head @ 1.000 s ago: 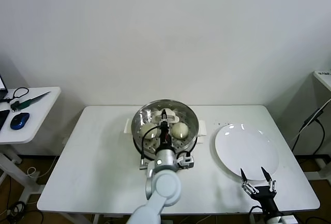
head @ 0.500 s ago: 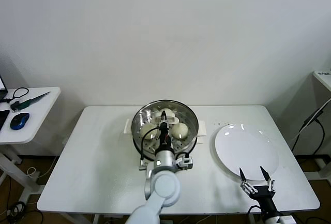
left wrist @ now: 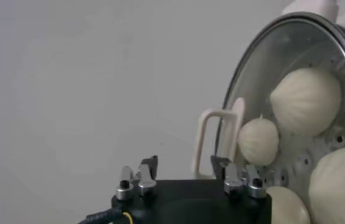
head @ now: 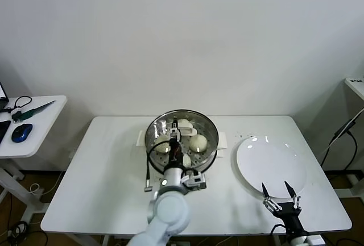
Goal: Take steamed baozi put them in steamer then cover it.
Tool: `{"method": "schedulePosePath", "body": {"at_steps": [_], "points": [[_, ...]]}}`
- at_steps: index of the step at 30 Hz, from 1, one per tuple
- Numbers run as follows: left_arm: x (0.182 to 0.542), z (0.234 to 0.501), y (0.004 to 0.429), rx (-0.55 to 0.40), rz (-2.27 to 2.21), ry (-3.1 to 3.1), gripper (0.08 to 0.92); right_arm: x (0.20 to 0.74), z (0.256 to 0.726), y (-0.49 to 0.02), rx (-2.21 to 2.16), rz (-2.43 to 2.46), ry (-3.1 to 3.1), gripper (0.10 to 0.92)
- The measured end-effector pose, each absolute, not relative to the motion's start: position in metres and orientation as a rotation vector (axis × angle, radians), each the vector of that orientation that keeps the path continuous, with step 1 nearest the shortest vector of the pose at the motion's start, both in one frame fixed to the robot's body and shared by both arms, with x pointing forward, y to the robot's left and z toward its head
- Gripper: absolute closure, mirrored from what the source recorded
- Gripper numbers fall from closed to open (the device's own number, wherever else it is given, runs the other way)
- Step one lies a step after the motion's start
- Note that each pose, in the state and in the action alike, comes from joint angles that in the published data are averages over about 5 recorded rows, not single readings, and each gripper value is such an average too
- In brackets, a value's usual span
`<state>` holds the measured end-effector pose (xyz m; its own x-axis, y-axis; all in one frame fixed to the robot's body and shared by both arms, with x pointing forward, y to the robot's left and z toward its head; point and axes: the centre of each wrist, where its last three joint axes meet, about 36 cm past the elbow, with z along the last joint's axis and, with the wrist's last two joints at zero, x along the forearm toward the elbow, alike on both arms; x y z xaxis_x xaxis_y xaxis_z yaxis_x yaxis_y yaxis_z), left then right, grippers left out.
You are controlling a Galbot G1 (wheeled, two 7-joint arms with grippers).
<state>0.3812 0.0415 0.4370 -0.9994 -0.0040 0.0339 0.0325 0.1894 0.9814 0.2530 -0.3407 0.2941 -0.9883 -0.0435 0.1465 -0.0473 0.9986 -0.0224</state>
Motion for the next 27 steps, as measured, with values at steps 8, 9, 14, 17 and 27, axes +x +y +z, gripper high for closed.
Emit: {"method": "schedulePosePath", "body": {"at_steps": [8, 9, 14, 17, 27], "points": [[0.353, 0.449, 0.091, -0.106, -1.719, -2.662, 0.197, 0.257, 0.296, -0.340, 0.056, 0.043, -3.026, 0.200], [0.350, 0.450, 0.099, -0.113, -1.659, -2.708, 0.187, 0.257, 0.296, -0.339, 0.053, 0.042, -3.032, 0.200], [0.341, 0.449, 0.142, -0.099, -1.299, -2.928, 0.177, 0.260, 0.294, -0.336, 0.022, 0.032, -3.062, 0.200], [0.338, 0.443, 0.173, -0.068, -1.075, -3.020, 0.177, 0.262, 0.292, -0.335, 0.002, 0.024, -3.080, 0.200], [0.330, 0.394, 0.253, -0.021, -0.448, -3.110, 0.177, 0.263, 0.278, -0.333, -0.033, -0.028, -3.113, 0.200]]}}
